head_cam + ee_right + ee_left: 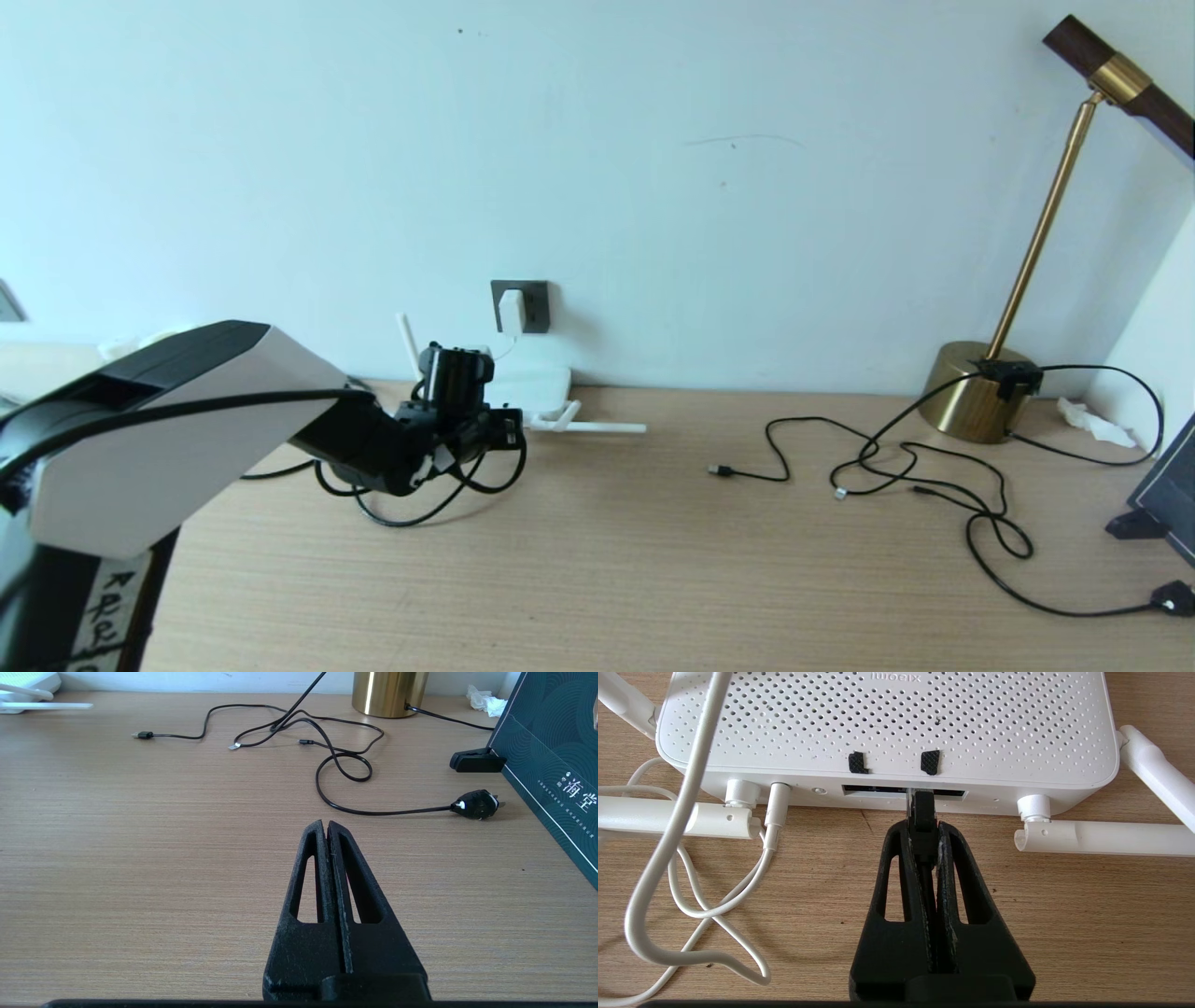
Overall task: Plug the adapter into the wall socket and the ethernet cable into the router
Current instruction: Plug cable into router interface
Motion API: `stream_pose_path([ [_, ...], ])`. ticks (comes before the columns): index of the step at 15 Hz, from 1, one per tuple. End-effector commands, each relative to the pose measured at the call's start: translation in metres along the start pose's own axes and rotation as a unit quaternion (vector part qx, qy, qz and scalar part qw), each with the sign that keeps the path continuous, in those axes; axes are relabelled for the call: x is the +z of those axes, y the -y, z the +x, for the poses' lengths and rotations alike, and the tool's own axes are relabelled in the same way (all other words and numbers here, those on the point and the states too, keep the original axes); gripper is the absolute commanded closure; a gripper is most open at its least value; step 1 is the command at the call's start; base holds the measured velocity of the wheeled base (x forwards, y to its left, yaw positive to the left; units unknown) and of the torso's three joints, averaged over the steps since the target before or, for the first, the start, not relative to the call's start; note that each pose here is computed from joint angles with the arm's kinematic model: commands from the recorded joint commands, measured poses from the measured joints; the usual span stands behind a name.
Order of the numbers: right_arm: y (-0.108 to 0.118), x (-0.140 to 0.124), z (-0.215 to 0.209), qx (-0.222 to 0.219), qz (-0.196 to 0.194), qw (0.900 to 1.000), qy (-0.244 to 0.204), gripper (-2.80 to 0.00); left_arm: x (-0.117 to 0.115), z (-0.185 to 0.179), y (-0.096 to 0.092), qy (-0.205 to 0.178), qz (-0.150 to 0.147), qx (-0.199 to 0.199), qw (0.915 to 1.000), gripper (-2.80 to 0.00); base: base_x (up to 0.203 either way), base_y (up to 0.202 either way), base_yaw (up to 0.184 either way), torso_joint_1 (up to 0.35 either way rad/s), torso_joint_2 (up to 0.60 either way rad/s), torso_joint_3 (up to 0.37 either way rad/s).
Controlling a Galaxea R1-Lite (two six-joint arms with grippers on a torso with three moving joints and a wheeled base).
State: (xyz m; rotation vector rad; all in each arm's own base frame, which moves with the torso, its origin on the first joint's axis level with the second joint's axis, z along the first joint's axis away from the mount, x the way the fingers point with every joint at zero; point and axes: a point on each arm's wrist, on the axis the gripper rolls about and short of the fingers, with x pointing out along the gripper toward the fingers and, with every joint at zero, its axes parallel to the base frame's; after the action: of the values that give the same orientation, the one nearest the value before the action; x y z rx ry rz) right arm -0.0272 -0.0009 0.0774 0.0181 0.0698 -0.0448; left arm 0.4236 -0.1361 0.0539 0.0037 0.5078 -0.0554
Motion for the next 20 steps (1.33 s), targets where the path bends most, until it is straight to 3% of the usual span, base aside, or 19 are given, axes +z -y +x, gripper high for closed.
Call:
stream_pose_path([
  [1,0.0,-0.0001,0.0001,0.0,0.0,1.0,-0.001,0.0,0.0005,0.0003,0.0,0.003,-0.001,0.0,1.0,0.0,0.0,0.0,0.0,0.0,0.0,0.0],
  [20,0.0,-0.0001,0.0001,0.0,0.0,1.0,-0.001,0.0,-0.0025,0.0094,0.0004,-0.009,0.001,0.002,1.0,0.0,0.0,0.0,0.0,0.0,0.0,0.0],
])
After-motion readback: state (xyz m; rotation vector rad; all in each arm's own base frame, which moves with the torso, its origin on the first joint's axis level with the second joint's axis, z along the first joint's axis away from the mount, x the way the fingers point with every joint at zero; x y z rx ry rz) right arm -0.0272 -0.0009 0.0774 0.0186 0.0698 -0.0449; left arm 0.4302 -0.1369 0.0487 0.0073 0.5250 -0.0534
